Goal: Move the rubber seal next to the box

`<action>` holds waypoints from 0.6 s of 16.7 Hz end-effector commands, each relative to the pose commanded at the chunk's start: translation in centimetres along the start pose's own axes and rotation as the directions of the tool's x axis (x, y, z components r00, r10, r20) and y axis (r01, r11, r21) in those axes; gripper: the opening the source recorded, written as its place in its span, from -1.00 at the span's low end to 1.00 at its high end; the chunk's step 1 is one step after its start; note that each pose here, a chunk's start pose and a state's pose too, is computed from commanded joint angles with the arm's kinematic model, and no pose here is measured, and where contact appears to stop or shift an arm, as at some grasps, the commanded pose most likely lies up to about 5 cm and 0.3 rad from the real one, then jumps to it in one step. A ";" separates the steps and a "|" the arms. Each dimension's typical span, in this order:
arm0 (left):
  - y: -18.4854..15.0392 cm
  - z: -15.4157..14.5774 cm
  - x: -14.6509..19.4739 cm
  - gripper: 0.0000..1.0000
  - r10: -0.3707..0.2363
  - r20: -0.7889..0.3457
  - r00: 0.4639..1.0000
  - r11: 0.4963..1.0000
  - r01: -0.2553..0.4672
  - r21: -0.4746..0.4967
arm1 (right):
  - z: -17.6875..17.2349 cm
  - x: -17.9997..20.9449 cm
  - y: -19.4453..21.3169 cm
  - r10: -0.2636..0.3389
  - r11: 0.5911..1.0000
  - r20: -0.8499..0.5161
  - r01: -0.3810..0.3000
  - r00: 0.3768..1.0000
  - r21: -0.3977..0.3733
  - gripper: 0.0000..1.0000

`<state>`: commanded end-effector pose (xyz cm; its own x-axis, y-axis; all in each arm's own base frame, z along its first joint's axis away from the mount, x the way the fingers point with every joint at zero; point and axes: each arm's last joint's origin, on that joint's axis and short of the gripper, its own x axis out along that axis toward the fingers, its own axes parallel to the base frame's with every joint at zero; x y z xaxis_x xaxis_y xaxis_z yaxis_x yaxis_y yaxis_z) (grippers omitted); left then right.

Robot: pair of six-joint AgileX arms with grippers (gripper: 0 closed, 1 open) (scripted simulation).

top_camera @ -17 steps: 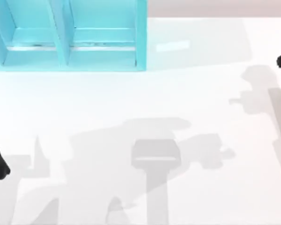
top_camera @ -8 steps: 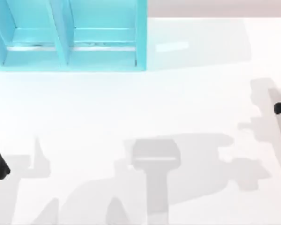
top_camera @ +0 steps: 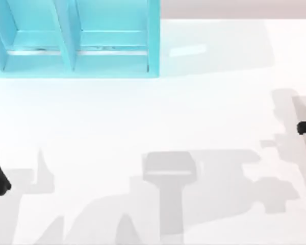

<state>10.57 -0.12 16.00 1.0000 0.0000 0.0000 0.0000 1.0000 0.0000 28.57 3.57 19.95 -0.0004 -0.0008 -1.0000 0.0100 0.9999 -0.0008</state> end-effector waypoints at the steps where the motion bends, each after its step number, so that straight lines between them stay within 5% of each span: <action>1: 0.0 0.0 0.0 1.00 0.000 0.000 1.000 1.000 0.000 0.000 | 0.0 0.0 0.0 0.000 1.000 0.000 0.000 1.000 0.000 -0.70; 10: 0.0 0.0 0.0 1.00 0.000 0.000 1.000 1.000 0.000 0.000 | 0.0 0.0 0.0 0.000 1.000 0.000 0.000 1.000 0.000 0.66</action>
<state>10.57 -0.12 16.00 1.0000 0.0000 0.0000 0.0000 1.0000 0.0000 28.57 3.57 19.95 -0.0004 -0.0008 -1.0000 0.0100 0.9999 -0.0008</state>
